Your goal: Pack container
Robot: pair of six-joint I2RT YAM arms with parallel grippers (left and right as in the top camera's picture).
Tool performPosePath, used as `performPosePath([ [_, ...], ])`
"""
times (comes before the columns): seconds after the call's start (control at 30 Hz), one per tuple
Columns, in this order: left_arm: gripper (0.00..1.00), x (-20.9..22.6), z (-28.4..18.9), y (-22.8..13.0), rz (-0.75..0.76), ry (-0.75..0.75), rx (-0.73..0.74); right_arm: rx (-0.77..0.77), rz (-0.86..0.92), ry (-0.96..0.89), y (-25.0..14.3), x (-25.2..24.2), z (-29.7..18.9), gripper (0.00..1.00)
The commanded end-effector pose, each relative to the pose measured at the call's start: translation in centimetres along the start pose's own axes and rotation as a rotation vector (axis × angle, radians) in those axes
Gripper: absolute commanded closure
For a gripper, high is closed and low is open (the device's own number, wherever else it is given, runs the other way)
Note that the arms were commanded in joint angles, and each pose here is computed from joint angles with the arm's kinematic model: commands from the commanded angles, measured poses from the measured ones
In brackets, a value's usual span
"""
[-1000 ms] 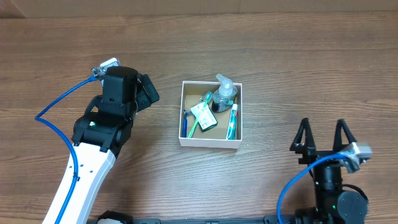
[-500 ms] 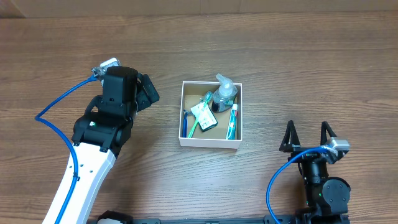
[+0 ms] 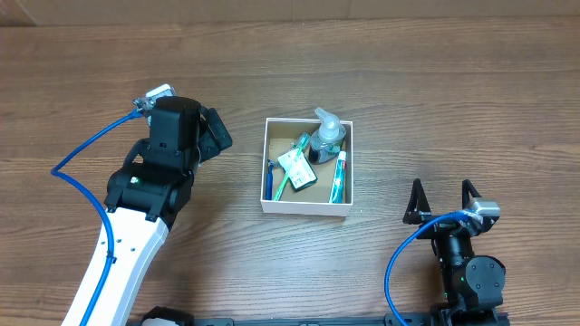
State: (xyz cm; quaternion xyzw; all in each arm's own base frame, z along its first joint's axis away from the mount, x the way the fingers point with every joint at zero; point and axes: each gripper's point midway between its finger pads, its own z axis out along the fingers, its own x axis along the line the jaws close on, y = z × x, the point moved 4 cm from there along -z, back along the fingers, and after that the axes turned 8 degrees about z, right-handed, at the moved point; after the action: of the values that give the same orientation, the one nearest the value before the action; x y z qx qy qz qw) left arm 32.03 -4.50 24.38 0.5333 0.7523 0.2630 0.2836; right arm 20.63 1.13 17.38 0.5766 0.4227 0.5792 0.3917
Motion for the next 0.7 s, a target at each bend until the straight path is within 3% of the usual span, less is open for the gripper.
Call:
performPosePath([
  [0.0, 0.0, 0.02, -0.21, 0.68, 0.013, 0.008, -0.02, -0.004, -0.008, 0.002, -0.16, -0.11, 0.0, 0.0],
  [0.67, 0.0, 0.08, -0.92, 0.95, 0.008, -0.002, -0.038, -0.004, -0.008, 0.002, -0.17, -0.11, 0.0, 0.0],
])
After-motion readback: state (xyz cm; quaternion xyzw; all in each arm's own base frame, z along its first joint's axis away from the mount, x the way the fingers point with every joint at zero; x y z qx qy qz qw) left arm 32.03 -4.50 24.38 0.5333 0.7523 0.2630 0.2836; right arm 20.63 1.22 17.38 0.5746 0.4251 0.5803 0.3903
